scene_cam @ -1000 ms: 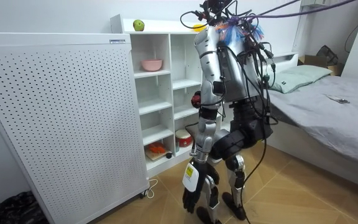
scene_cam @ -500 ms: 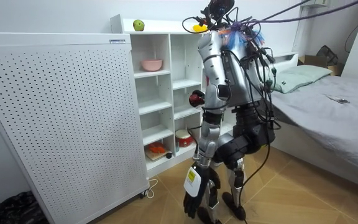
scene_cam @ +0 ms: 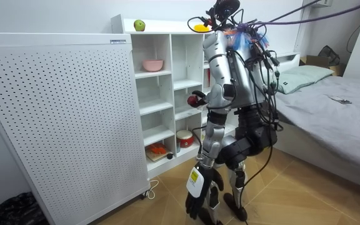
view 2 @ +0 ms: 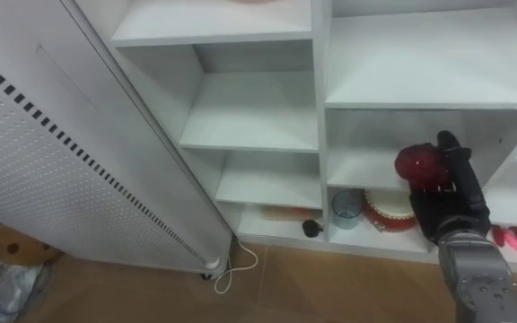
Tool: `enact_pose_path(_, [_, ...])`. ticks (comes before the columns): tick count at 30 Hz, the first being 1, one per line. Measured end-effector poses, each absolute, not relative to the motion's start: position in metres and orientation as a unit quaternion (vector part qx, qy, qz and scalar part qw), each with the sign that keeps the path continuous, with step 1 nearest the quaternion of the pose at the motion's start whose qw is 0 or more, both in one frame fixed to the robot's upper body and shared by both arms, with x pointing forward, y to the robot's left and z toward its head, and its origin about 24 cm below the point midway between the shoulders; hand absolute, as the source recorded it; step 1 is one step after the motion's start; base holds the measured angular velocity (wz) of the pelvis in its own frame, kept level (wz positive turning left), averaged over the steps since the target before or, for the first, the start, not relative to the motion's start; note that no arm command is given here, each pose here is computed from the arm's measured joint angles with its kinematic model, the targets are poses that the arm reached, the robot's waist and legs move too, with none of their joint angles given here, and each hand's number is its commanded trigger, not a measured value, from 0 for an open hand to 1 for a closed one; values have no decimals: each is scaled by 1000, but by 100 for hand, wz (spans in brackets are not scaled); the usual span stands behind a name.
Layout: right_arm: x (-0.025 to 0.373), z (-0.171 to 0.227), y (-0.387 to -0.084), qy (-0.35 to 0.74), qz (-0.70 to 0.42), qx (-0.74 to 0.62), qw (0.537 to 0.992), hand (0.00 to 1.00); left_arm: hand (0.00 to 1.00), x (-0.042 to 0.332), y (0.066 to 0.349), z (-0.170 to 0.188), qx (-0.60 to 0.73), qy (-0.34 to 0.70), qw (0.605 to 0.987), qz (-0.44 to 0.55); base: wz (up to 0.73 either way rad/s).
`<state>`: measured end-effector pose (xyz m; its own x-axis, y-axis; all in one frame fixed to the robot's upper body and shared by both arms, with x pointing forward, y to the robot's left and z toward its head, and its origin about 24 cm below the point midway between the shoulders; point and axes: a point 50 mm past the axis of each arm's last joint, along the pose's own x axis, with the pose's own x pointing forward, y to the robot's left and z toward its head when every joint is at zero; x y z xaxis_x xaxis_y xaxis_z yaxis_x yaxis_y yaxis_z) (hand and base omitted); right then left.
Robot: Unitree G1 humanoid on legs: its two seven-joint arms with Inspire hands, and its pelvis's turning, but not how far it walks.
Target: Arrange fruit in the closet
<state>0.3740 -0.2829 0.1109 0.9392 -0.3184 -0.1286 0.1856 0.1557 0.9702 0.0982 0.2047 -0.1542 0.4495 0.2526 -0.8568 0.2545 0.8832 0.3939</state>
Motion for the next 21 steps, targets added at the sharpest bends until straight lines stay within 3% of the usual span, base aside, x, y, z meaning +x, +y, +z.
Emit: enact_pose_path(21, [372, 112, -288, -71, -177, 647, 738, 0, 0, 93, 205, -156, 239, 531, 813, -4, 0])
